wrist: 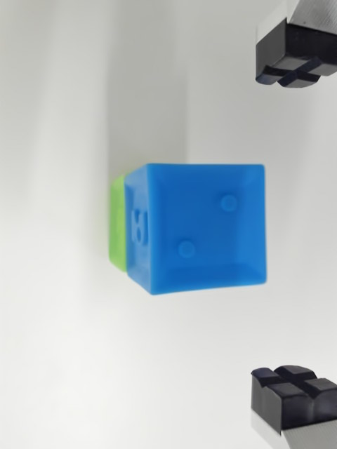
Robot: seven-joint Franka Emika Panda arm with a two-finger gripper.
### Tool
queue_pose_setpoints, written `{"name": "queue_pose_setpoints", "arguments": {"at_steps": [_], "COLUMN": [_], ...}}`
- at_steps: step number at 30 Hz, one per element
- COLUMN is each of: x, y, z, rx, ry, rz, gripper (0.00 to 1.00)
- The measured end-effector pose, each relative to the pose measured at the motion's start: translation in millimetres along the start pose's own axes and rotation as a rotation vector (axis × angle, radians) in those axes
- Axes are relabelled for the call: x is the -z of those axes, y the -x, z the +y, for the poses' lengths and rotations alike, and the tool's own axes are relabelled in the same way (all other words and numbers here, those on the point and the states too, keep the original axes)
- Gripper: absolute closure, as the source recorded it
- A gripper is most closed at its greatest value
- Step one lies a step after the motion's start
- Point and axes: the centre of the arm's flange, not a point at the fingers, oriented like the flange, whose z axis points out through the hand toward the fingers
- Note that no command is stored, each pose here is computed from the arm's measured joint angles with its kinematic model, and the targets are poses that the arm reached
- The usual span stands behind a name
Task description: Stack cube
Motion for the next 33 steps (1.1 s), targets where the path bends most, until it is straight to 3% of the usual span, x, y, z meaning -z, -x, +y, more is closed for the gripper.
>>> {"name": "queue_pose_setpoints", "arguments": {"at_steps": [33], "x": [139.0], "y": [-0.6], "z": [0.2], "rx": [-0.001], "ry": [0.0022], "rz": [0.0027], "gripper": [0.00]}}
